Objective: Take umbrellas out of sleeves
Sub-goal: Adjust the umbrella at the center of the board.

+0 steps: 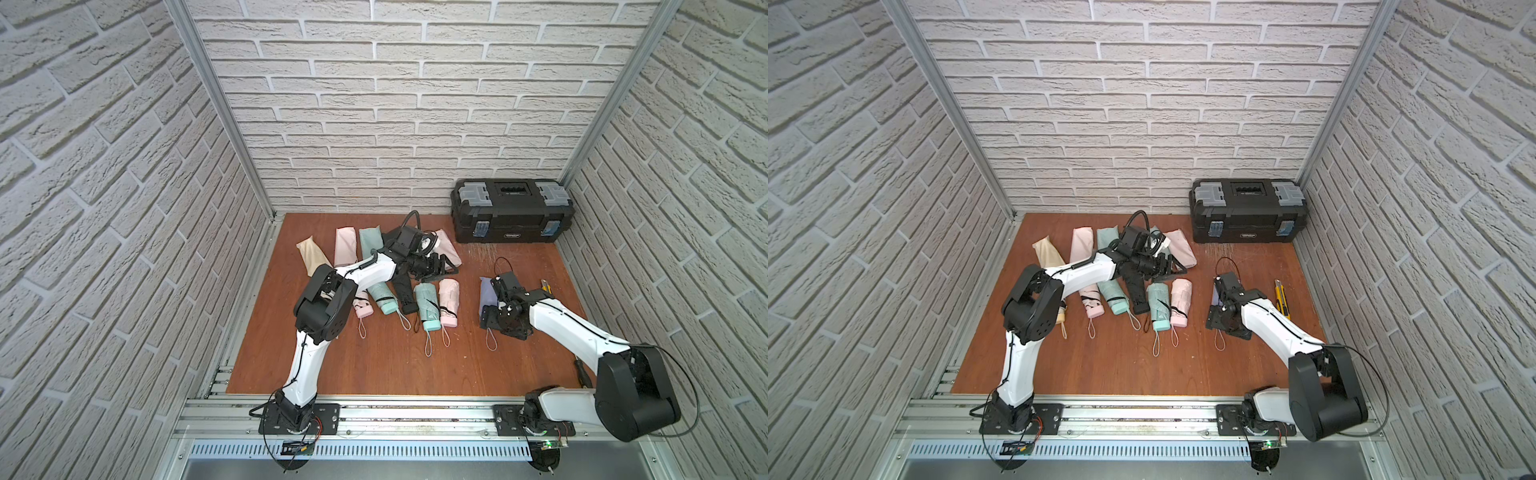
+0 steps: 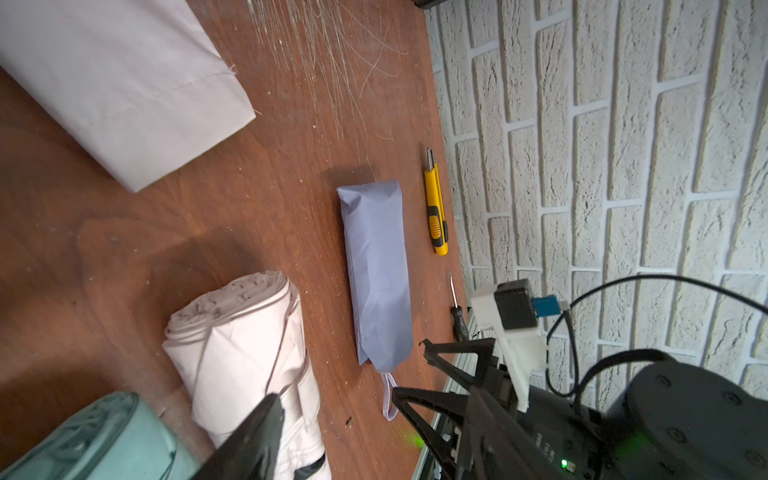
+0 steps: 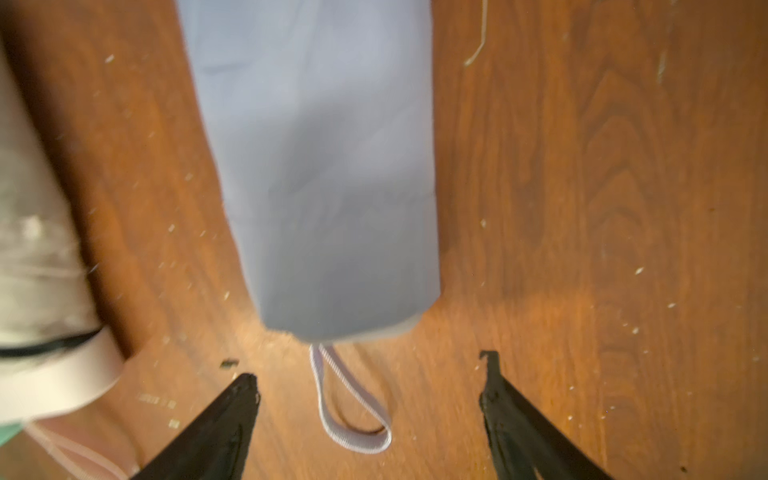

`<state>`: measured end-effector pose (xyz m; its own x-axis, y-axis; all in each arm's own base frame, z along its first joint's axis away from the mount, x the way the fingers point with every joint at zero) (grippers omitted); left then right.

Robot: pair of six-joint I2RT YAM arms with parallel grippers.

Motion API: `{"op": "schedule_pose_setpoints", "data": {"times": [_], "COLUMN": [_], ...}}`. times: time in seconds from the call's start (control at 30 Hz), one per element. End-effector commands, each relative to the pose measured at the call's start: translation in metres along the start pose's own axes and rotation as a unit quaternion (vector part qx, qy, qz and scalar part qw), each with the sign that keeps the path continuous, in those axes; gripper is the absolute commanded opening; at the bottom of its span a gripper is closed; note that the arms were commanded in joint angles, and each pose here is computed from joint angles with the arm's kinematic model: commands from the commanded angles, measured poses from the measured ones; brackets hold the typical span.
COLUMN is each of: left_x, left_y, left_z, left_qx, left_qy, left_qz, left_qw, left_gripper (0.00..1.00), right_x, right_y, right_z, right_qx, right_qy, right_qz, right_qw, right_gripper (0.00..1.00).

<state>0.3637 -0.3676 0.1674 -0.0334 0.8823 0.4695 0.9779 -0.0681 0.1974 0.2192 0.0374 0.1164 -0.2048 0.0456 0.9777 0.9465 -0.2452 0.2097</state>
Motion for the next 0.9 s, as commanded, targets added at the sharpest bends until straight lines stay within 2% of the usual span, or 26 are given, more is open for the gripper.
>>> {"op": "schedule_pose_setpoints", "data": {"times": [0.0,0.3,0.47,0.53,0.6,0.63,0.77,0.87], "left_x": [0.0,0.004,0.009,0.011,0.013,0.014,0.008,-0.006], "left_y": [0.008,0.013,0.013,0.014,0.016,0.018,0.023,0.025], "left_z": [-0.007,-0.002,0.0,0.0,0.003,0.002,-0.002,-0.011], "left_qx": [-0.021,-0.018,-0.017,-0.018,-0.016,-0.016,-0.023,-0.049], "left_qy": [-0.017,-0.019,-0.016,-0.016,-0.015,-0.016,-0.014,0.008], "left_qz": [-0.009,-0.01,-0.01,-0.012,-0.014,-0.015,-0.01,0.012], "left_qw": [1.0,1.0,1.0,1.0,1.0,1.0,1.0,0.999], "left_gripper": [0.72,0.72,0.72,0.72,0.72,0.72,0.72,0.73], "right_x": [-0.001,-0.029,-0.036,-0.037,-0.035,-0.035,-0.028,-0.025], "right_y": [-0.013,-0.023,-0.022,-0.023,-0.024,-0.025,-0.031,-0.037], "right_z": [0.007,0.008,0.006,0.005,0.003,0.001,-0.003,-0.002], "right_qx": [0.019,0.006,0.004,0.004,0.003,0.005,0.01,0.004], "right_qy": [0.044,0.032,0.014,0.007,0.001,-0.002,-0.006,0.015], "right_qz": [0.023,0.054,0.059,0.06,0.059,0.06,0.061,0.066], "right_qw": [0.999,0.998,0.998,0.998,0.998,0.998,0.998,0.998], "right_gripper": [0.81,0.59,0.4,0.29,0.1,0.03,0.03,0.03]}}
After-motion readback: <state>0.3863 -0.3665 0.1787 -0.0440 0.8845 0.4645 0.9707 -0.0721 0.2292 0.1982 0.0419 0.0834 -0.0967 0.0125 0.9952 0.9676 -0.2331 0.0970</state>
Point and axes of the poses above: each gripper's point midway between its finger pads, its own x axis back along the fingers, its own z axis along the line the jaws close on, y = z × x, the point moved 7 cm from there along x, back along the fingers, and after that the axes turned 6 degrees about x, right-handed, at the moved point
